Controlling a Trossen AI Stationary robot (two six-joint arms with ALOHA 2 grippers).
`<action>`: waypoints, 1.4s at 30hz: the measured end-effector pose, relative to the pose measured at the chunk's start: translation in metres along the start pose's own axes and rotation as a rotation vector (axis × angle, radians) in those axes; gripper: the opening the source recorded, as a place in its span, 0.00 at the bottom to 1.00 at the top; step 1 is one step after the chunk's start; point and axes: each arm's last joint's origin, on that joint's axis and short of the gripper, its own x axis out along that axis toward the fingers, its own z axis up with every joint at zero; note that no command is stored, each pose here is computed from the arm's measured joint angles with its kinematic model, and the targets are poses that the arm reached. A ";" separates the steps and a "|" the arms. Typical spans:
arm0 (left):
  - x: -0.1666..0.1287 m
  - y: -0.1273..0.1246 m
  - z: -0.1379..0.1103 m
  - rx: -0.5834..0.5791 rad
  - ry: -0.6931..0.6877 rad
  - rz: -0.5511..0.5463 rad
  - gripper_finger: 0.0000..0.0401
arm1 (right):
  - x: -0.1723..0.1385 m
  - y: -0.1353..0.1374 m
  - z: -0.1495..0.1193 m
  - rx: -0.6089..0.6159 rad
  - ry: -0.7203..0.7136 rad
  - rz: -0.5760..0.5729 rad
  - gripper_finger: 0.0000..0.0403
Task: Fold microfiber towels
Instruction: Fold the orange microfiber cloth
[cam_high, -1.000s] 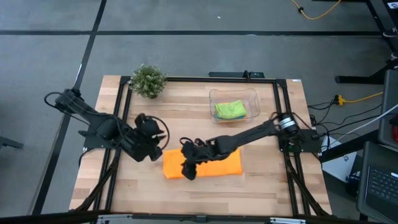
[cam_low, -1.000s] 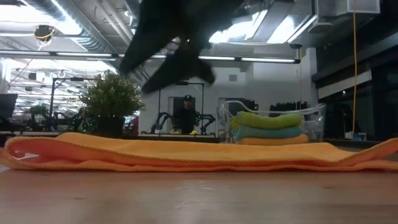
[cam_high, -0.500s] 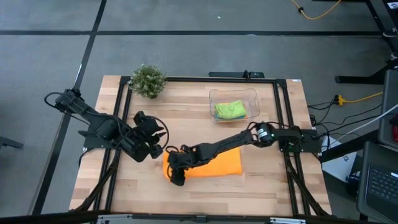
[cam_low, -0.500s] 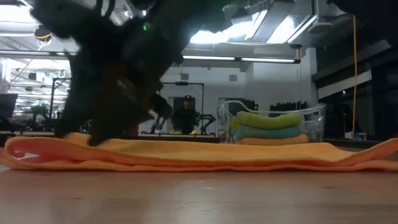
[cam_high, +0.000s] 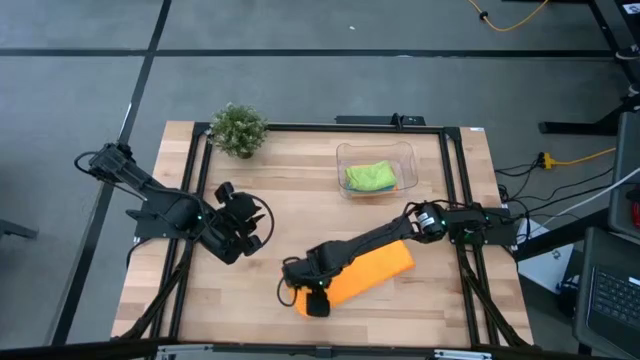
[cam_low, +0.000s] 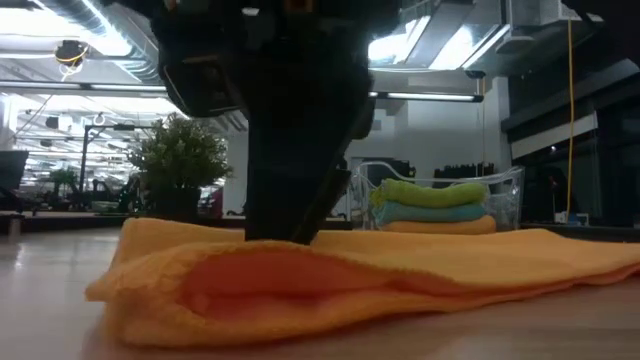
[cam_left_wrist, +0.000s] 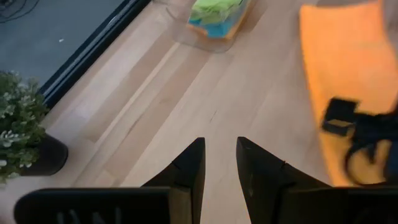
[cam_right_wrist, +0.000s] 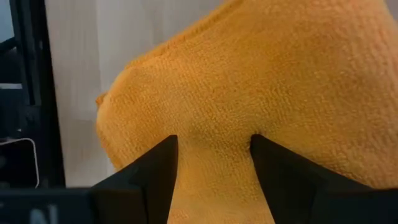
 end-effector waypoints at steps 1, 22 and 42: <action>0.003 0.000 -0.003 0.005 0.007 0.007 0.21 | -0.001 0.002 0.000 -0.001 -0.004 -0.002 0.52; 0.013 -0.002 -0.017 -0.103 0.080 -0.017 0.21 | -0.168 0.027 -0.036 0.191 0.084 -0.285 0.52; 0.013 -0.002 -0.017 -0.098 0.080 -0.017 0.21 | -0.162 -0.010 -0.183 0.616 -0.004 -0.376 0.52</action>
